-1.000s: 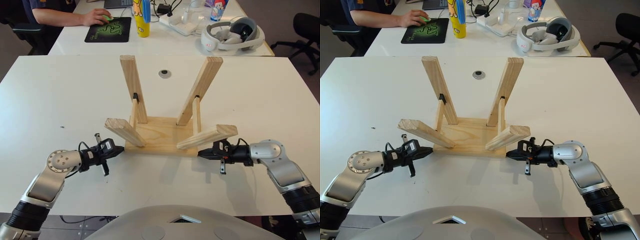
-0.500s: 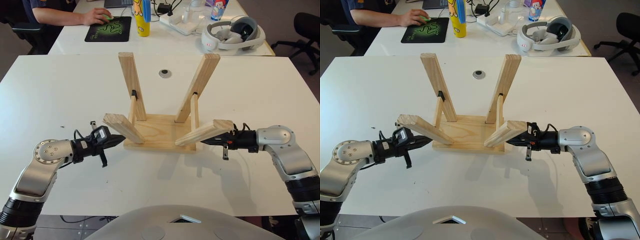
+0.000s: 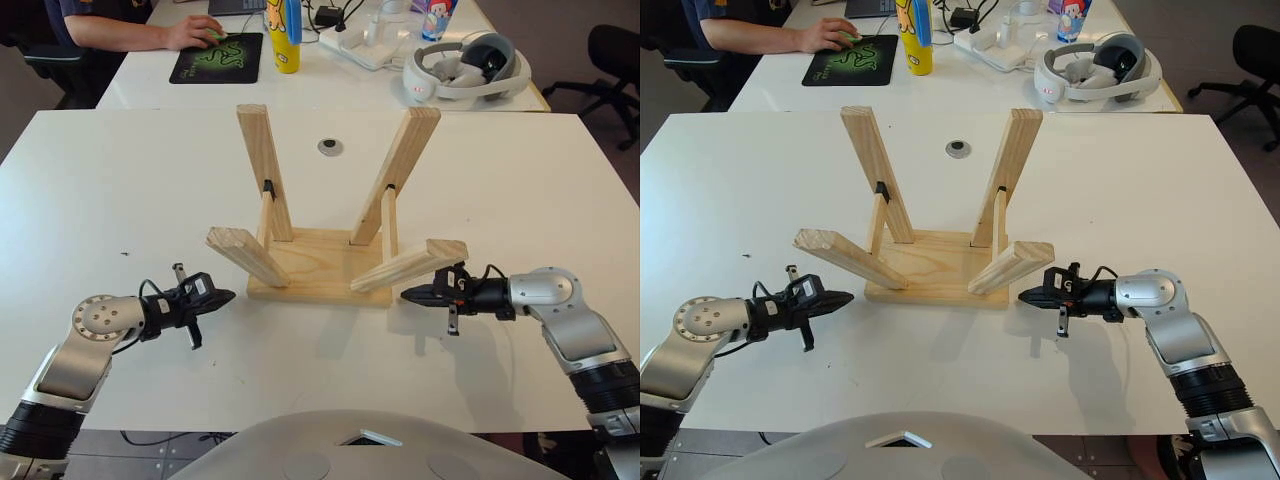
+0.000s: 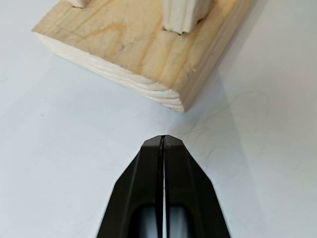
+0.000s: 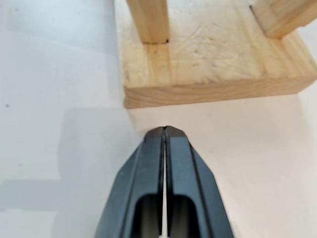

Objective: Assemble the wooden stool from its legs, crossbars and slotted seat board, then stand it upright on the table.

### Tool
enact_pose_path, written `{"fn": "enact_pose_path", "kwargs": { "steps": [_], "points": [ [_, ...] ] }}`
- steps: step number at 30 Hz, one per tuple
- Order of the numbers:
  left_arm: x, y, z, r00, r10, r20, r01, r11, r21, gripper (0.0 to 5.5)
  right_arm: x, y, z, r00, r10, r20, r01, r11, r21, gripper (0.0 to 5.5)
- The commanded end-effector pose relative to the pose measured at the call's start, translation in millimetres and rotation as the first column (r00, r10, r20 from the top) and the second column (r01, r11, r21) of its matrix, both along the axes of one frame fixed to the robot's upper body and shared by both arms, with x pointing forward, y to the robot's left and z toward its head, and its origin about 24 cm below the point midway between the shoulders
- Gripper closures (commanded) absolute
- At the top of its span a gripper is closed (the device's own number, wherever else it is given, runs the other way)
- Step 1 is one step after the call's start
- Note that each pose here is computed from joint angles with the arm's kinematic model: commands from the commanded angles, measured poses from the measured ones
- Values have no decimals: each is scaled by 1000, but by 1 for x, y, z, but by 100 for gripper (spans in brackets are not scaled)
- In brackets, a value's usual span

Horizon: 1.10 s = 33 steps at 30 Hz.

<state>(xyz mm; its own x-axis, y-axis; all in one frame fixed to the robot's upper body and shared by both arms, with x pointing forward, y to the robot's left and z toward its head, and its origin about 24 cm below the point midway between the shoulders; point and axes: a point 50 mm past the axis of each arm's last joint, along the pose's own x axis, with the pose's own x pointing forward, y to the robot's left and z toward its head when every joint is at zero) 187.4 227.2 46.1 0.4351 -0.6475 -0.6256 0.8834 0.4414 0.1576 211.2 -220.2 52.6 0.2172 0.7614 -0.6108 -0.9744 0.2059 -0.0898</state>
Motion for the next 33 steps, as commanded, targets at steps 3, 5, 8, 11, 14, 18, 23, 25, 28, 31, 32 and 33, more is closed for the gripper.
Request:
{"fn": "enact_pose_path", "kwargs": {
  "steps": [3, 5, 8, 11, 14, 18, 23, 25, 28, 31, 32, 33],
  "points": [
    [-2, -8, -6, 1000, -5, -1, 5, 1000, -12, 548, -4, 11, -3, 1000, 9, -2, -9, 1000, 9, 550],
    [-2, -9, -8, 1000, -5, -1, 5, 1000, -9, 548, -4, 12, -4, 1000, 7, 1, -7, 1000, 6, 550],
    [-4, -6, -10, 1000, -8, -7, 8, 1000, 16, 548, -3, 10, -4, 1000, 7, 4, -7, 1000, -15, 550],
    [-4, 0, -11, 1000, -7, -4, 7, 998, 55, 548, -2, 7, -5, 1000, 2, 9, -2, 1000, -31, 550],
    [-3, 3, -11, 1000, -12, 1, 11, 996, 84, 548, -1, 6, -6, 1000, 2, 8, -2, 999, -35, 550],
    [-2, 7, -13, 1000, -11, 8, 10, 994, 106, 548, 0, 5, -8, 1000, 1, 5, -1, 999, -40, 550],
    [4, 1, -14, 999, -13, 34, 10, 995, 95, 548, 0, 7, -9, 1000, 2, 10, -2, 999, -35, 550],
    [6, -3, -15, 999, -21, 40, 17, 996, 85, 548, -1, 9, -10, 1000, 4, 9, -4, 1000, -28, 550],
    [5, -8, -16, 999, -32, 41, 29, 997, 72, 548, -2, 11, -10, 1000, 3, 12, -3, 1000, -20, 550],
    [4, -13, -16, 998, -40, 38, 38, 998, 51, 548, -1, 14, -10, 1000, -2, 17, 2, 1000, -4, 550],
    [3, -14, -15, 998, -42, 37, 40, 998, 44, 548, -1, 15, -10, 1000, -3, 18, 3, 1000, 1, 550],
    [3, -15, -14, 998, -42, 38, 41, 999, 35, 548, -1, 16, -10, 1000, -3, 20, 3, 1000, 6, 550]
  ]
}}
